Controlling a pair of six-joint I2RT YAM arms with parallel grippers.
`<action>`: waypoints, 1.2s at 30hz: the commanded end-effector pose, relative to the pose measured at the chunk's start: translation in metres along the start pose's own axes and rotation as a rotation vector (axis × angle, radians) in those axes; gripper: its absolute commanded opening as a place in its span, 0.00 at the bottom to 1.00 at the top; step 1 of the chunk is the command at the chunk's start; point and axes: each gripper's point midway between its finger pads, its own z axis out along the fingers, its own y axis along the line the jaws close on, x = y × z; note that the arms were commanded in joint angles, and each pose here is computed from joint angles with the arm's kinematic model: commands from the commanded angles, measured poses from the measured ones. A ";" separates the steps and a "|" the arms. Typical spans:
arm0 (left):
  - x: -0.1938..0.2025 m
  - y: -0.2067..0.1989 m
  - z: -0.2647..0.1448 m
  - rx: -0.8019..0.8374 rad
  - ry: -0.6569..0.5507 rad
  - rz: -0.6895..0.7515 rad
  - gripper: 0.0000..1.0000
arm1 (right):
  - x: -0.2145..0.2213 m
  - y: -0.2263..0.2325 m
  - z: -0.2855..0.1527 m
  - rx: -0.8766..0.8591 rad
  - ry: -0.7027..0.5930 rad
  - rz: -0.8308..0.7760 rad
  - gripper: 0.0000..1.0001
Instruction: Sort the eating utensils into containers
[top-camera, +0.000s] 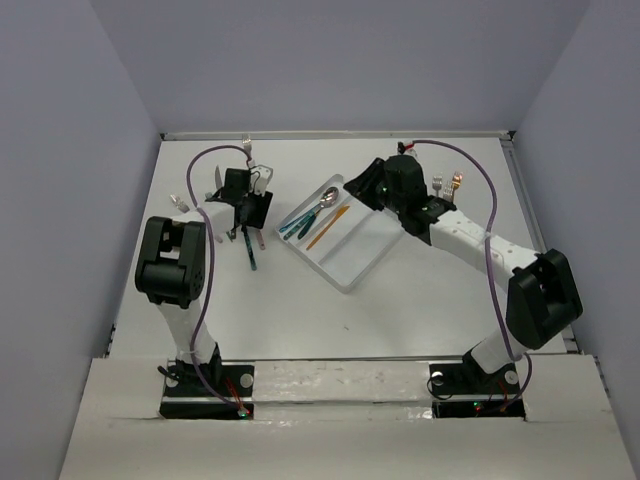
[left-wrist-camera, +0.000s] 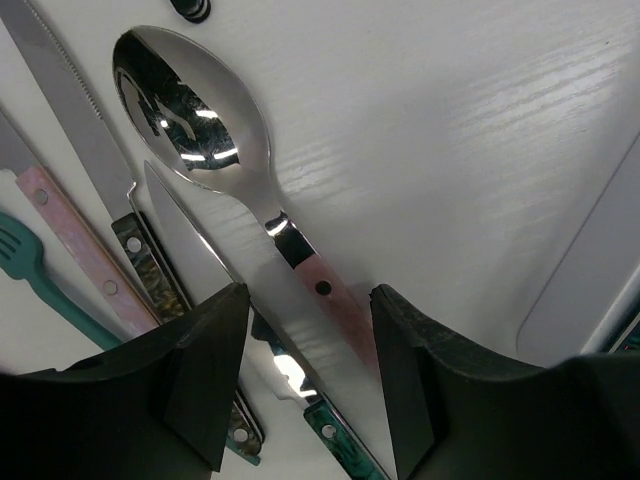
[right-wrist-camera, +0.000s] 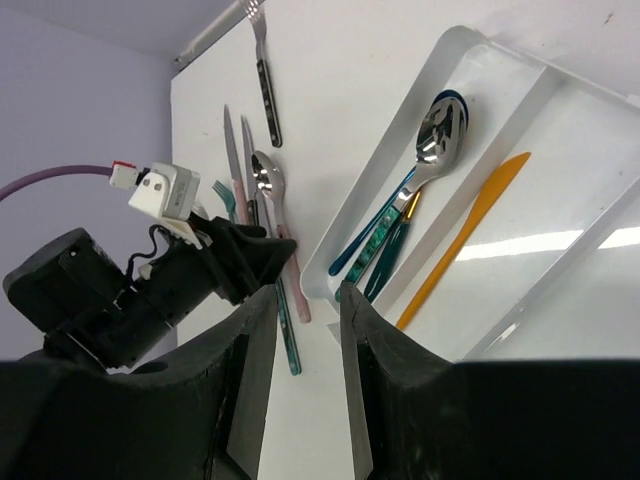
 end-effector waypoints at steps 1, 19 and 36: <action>-0.009 -0.006 0.001 0.025 -0.002 -0.023 0.62 | 0.002 -0.019 -0.001 0.052 -0.034 -0.080 0.38; 0.004 -0.010 0.016 0.040 0.049 -0.047 0.37 | -0.010 -0.025 -0.013 0.079 -0.095 -0.113 0.38; -0.017 -0.014 0.002 0.072 -0.010 -0.061 0.00 | -0.018 -0.026 -0.023 0.085 -0.130 -0.133 0.38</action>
